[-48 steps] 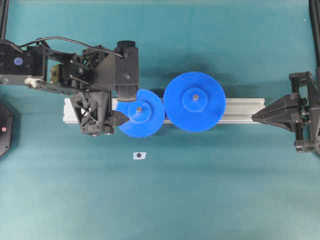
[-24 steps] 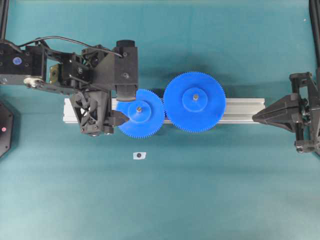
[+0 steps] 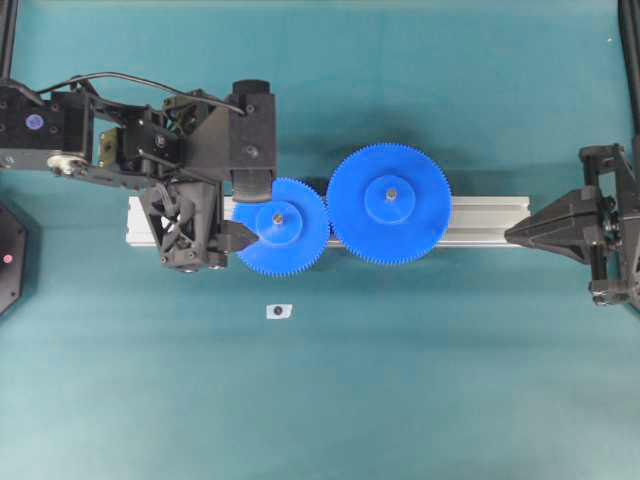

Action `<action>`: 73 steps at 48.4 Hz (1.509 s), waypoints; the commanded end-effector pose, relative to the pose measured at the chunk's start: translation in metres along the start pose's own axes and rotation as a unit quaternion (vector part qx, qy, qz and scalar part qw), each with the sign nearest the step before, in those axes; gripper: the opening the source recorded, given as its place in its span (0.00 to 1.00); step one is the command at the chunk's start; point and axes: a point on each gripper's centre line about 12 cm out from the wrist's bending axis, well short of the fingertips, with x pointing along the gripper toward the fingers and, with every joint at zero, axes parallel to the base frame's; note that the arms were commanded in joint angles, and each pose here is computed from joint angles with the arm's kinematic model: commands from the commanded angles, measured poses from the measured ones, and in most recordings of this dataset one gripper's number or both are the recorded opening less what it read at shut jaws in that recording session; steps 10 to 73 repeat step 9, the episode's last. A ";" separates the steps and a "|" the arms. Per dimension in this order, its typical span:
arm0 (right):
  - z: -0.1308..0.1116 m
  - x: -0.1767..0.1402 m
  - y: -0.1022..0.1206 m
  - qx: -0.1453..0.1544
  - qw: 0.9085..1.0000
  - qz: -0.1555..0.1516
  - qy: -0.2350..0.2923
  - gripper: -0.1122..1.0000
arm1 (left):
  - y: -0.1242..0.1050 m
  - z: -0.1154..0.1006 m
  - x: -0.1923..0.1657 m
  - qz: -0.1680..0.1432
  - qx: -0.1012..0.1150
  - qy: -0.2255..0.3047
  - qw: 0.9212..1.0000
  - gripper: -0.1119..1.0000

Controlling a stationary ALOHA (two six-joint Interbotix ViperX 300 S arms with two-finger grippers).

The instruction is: Insert the small gear onto the shaft.

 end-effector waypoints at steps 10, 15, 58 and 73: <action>0.005 0.000 0.000 0.007 1.000 0.000 -0.006 0.11 | 0.000 0.007 -0.011 0.001 0.003 -0.020 1.000 0.92; 0.005 0.000 0.000 0.007 1.000 0.000 -0.006 0.11 | 0.000 0.007 -0.011 0.001 0.003 -0.020 1.000 0.92; 0.005 0.000 0.000 0.007 1.000 0.000 -0.006 0.11 | 0.000 0.007 -0.011 0.001 0.003 -0.020 1.000 0.92; 0.005 0.000 0.000 0.007 1.000 0.000 -0.006 0.11 | 0.000 0.007 -0.011 0.001 0.003 -0.020 1.000 0.92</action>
